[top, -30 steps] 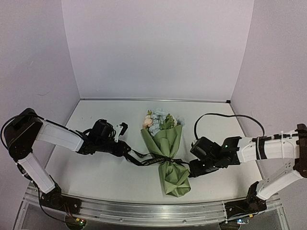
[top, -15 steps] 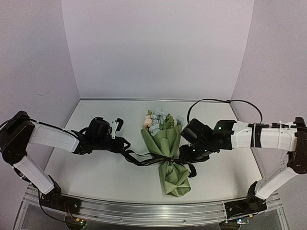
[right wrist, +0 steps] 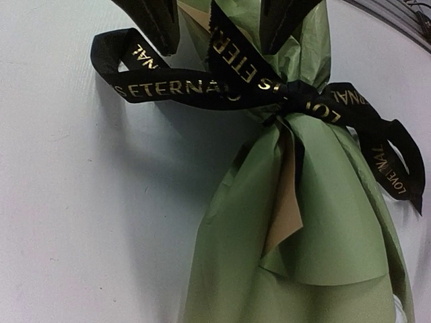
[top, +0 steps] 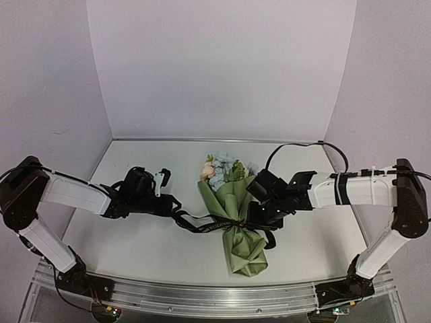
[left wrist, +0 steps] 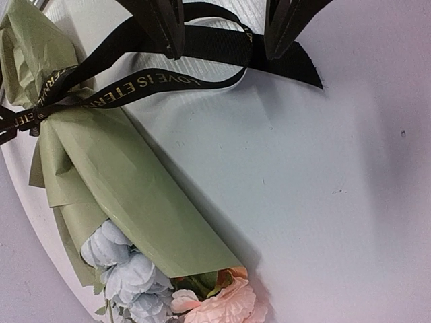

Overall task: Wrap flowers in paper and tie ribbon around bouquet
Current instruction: Adjust the ribbon on the folded bouquet.

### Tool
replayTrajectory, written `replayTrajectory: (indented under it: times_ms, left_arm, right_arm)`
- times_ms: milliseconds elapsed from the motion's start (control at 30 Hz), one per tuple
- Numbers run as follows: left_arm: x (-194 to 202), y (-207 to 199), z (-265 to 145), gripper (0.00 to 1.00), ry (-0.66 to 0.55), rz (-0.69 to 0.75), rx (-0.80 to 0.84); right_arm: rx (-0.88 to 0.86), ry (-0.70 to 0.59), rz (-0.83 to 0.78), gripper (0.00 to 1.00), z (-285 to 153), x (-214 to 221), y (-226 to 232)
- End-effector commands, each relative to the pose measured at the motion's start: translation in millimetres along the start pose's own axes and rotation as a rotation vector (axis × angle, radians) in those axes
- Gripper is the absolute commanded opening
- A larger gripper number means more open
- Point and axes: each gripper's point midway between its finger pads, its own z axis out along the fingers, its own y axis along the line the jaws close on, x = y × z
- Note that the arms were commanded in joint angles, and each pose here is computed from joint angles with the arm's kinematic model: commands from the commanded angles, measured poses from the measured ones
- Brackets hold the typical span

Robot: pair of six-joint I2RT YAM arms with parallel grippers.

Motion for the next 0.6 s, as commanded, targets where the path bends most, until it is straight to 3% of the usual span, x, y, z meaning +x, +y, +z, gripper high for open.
replayTrajectory:
  times_ms: [0, 100, 300, 567]
  left_arm:
    - [-8, 0, -3, 0.43, -0.027, -0.005, -0.006]
    - [-9, 2, -2, 0.43, -0.029, 0.000, -0.019]
    - [-25, -6, 8, 0.43, -0.039, 0.015, -0.001]
    - [-64, -44, 36, 0.55, -0.029, 0.026, 0.115]
  right_arm:
    - [-0.015, 0.007, 0.082, 0.35, 13, 2, 2]
    - [0.001, 0.008, 0.095, 0.30, 16, 5, -5]
    - [0.004, 0.006, 0.091, 0.00, 16, 4, -10]
    - [-0.006, 0.023, 0.064, 0.00, 15, 5, -7]
